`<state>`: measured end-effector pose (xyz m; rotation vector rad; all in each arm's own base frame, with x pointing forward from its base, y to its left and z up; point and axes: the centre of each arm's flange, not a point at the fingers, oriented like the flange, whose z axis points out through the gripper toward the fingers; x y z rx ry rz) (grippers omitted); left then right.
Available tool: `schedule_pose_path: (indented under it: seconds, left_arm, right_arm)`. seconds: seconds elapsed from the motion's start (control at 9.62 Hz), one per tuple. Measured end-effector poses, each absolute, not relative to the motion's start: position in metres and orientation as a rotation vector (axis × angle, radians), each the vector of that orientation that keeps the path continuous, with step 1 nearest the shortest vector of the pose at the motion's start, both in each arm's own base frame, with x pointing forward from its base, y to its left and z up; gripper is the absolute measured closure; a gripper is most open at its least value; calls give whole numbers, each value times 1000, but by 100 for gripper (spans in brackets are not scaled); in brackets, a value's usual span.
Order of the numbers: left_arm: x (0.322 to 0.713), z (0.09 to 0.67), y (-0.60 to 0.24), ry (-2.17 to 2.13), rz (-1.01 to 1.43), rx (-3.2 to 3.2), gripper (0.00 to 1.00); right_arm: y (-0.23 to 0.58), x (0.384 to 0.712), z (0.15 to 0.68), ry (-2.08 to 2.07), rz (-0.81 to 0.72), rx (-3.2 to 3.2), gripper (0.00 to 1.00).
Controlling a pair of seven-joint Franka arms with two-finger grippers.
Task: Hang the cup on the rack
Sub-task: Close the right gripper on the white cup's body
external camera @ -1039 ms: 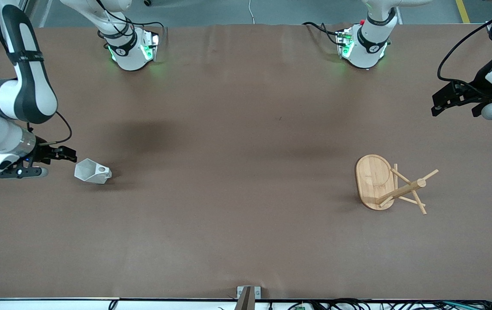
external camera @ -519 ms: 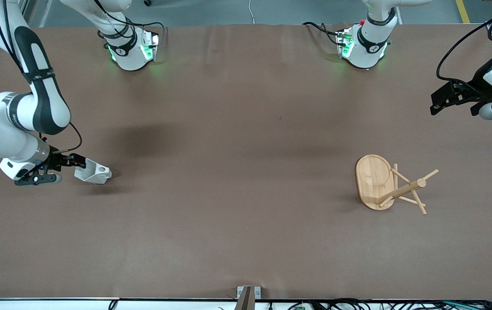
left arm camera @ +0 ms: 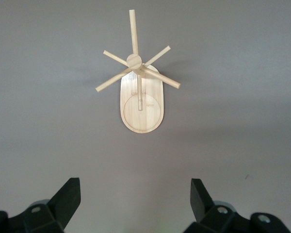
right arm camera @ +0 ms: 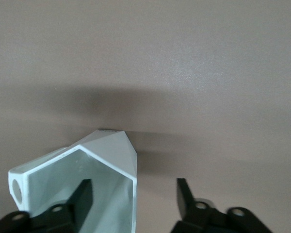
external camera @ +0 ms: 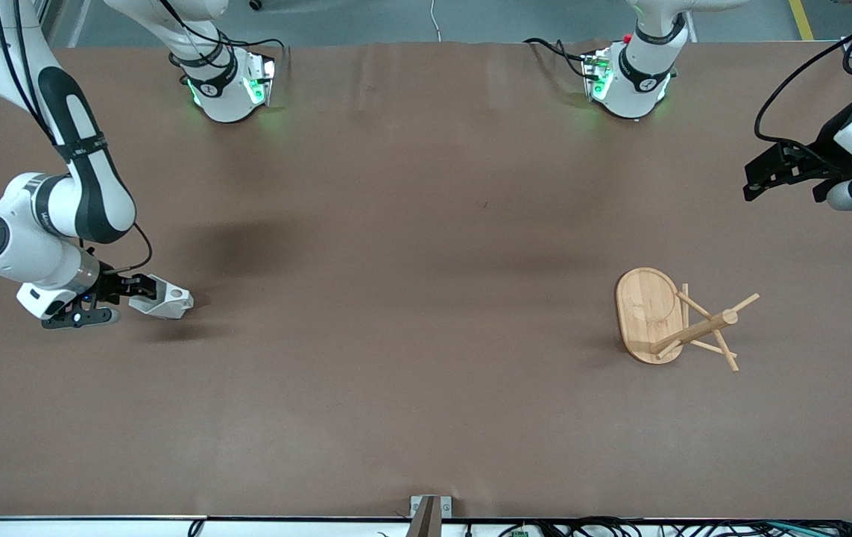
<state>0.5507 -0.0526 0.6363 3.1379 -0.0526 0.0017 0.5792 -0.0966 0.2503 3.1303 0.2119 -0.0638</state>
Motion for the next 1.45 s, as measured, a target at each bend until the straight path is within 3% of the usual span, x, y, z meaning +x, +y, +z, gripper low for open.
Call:
schedule_pose_path:
  seconds: [0.42,0.94,1.45]
  left_arm:
    - [551,636,-52,-50,2,3138,0]
    - [551,636,-53,-55,2,3138,0]
    - [549,636,-76,-122,0,3135,0]
  right_arm:
    - [-95,579,249,243,-71,3130,96]
    - [-89,581,255,261,-131,3139,96]
    - [-52,582,359,215,-174,3307,96]
